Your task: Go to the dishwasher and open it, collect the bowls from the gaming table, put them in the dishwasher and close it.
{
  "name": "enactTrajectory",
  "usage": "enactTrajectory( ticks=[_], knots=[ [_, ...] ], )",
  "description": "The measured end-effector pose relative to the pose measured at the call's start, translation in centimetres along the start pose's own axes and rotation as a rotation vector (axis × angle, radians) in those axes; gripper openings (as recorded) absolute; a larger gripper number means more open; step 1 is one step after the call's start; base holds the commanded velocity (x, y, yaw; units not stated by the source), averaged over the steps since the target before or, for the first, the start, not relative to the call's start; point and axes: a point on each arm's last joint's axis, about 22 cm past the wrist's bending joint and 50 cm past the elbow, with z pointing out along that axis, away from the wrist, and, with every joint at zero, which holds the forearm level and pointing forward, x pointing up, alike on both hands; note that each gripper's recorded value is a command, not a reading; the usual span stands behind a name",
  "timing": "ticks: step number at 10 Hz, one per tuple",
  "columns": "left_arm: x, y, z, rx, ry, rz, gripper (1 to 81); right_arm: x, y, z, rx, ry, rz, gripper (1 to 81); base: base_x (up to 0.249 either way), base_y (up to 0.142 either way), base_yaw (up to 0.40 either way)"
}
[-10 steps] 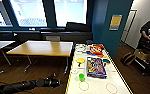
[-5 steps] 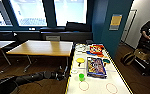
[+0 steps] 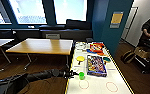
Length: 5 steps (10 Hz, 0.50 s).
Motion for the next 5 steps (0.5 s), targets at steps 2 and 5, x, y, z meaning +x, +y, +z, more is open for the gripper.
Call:
enactTrajectory(
  ticks=[2,5],
  knots=[
    [0.3,1.6,1.1,-0.014,-0.006,0.016,81.1,0.1,0.0,0.0,0.001,0.001,-0.001,1.0,0.000,0.000,0.000],
    [-0.8,5.4,4.9,-0.054,-0.039,0.039,81.1,0.0,-0.1,0.0,0.003,0.000,-0.002,1.0,0.000,0.000,0.000]
  ],
)
